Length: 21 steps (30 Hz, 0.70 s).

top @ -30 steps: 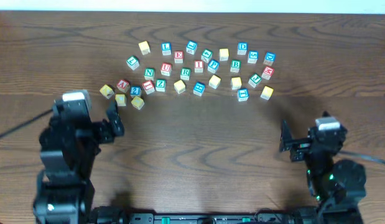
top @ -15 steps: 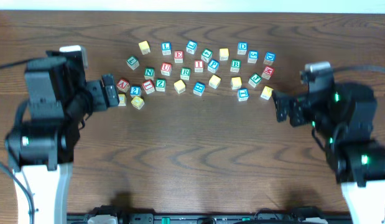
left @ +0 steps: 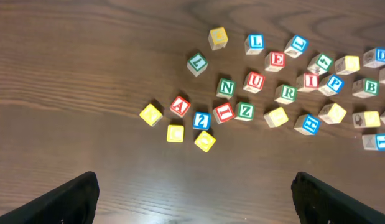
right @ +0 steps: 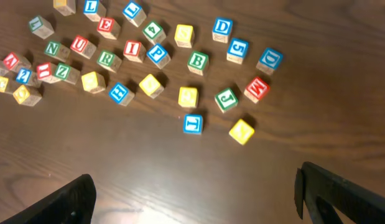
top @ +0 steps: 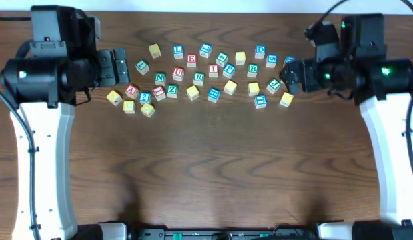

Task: Spell out NEURIPS
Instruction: 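Raise both arms and move grippers over the letter blocks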

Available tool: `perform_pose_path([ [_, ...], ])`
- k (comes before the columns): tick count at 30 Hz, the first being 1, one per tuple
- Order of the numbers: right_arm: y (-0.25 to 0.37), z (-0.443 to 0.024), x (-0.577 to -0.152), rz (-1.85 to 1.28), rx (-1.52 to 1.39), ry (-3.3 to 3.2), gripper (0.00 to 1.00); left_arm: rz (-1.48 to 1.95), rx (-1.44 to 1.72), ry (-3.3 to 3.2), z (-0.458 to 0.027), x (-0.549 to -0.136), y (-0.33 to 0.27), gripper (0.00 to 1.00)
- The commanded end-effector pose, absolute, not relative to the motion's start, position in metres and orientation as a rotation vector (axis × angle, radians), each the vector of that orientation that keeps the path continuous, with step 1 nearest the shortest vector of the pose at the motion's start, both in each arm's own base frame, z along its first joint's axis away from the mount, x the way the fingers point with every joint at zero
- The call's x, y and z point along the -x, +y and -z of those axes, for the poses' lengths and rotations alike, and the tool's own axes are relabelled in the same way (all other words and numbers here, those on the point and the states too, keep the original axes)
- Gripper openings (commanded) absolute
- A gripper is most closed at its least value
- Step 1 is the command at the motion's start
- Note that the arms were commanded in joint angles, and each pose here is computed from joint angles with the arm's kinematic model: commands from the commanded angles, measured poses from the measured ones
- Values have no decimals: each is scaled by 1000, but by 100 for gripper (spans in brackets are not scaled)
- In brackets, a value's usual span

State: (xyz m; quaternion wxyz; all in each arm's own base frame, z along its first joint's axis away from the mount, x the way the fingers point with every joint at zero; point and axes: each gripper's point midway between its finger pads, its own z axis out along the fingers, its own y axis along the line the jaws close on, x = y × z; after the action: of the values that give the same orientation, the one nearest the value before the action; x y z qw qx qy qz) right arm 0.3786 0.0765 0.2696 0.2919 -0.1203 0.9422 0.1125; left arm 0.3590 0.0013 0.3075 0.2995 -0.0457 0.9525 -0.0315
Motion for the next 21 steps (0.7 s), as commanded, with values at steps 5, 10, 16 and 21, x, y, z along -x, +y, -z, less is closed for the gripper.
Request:
perform_pose_path([
  [5, 88, -272, -383, -365, 337, 2505, 99, 96, 99, 2562, -307, -351, 0, 98],
  [10, 98, -274, -390, -429, 313, 2484, 96, 96, 99, 2562, -307, -351, 0, 97],
  [16, 106, -243, -400, -397, 133, 2595, 91, 103, 124, 2567, -306, -351, 0, 98],
  [21, 123, -223, -409, -389, 82, 2638, 88, 115, 165, 2575, -303, -351, 0, 97],
])
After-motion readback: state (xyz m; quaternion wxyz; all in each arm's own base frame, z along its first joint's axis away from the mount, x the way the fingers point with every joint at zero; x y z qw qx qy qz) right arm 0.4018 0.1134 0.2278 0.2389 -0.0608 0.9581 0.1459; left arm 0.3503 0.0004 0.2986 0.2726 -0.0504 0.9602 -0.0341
